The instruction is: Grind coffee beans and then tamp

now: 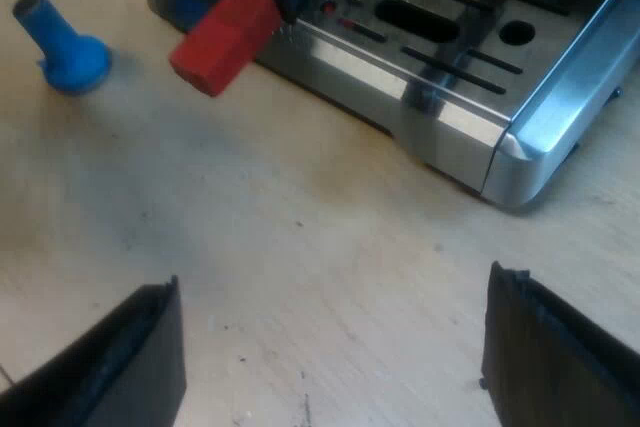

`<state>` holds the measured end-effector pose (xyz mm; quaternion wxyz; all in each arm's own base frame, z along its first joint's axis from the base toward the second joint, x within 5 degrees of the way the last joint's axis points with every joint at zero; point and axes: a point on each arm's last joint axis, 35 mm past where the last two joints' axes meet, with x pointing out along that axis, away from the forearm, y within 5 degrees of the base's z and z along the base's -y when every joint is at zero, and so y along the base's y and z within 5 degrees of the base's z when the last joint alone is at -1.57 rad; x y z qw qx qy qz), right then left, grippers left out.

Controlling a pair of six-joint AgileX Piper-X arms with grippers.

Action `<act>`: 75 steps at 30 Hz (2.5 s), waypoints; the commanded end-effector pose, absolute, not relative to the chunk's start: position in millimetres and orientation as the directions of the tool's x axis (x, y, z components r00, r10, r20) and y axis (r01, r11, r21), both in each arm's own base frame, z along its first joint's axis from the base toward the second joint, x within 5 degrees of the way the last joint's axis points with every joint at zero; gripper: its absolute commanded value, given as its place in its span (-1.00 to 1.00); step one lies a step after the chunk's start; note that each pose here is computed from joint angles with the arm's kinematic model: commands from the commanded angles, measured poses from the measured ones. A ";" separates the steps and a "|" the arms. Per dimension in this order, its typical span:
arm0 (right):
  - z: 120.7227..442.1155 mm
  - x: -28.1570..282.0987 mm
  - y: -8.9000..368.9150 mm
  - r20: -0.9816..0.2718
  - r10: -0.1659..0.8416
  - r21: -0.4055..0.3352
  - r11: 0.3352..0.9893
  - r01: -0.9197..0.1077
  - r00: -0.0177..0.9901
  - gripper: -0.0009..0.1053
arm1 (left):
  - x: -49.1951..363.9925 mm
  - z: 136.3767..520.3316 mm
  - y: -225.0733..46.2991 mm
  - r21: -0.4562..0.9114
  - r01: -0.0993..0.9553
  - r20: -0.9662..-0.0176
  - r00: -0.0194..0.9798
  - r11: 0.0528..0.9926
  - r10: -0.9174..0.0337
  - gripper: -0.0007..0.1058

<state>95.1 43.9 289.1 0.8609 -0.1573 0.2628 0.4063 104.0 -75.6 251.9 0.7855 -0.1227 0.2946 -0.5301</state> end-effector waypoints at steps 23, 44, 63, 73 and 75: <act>249.7 95.0 132.3 -0.528 0.541 -0.262 0.630 -0.731 0.655 -0.01 | 118.9 248.1 -81.3 -0.324 0.842 -0.353 0.315 0.431 -0.881 0.40; 208.1 97.6 199.5 -0.401 0.403 -0.304 0.789 -0.534 0.823 -0.08 | 115.5 225.5 -79.3 -0.302 0.847 -0.398 0.305 0.437 -0.865 0.40; 199.8 104.5 206.1 -0.357 0.318 -0.338 0.833 -0.439 0.878 -0.51 | 115.6 225.8 -79.3 -0.301 0.848 -0.397 0.306 0.437 -0.866 0.40; 199.3 119.4 206.8 -0.290 0.221 -0.328 0.891 -0.314 0.931 -0.51 | 115.6 225.8 -79.3 -0.309 0.844 -0.397 0.306 0.439 -0.866 0.40; 199.7 121.4 205.6 -0.286 0.206 -0.328 0.896 -0.298 0.936 -0.51 | 115.6 225.8 -79.3 -0.309 0.844 -0.397 0.306 0.439 -0.866 0.40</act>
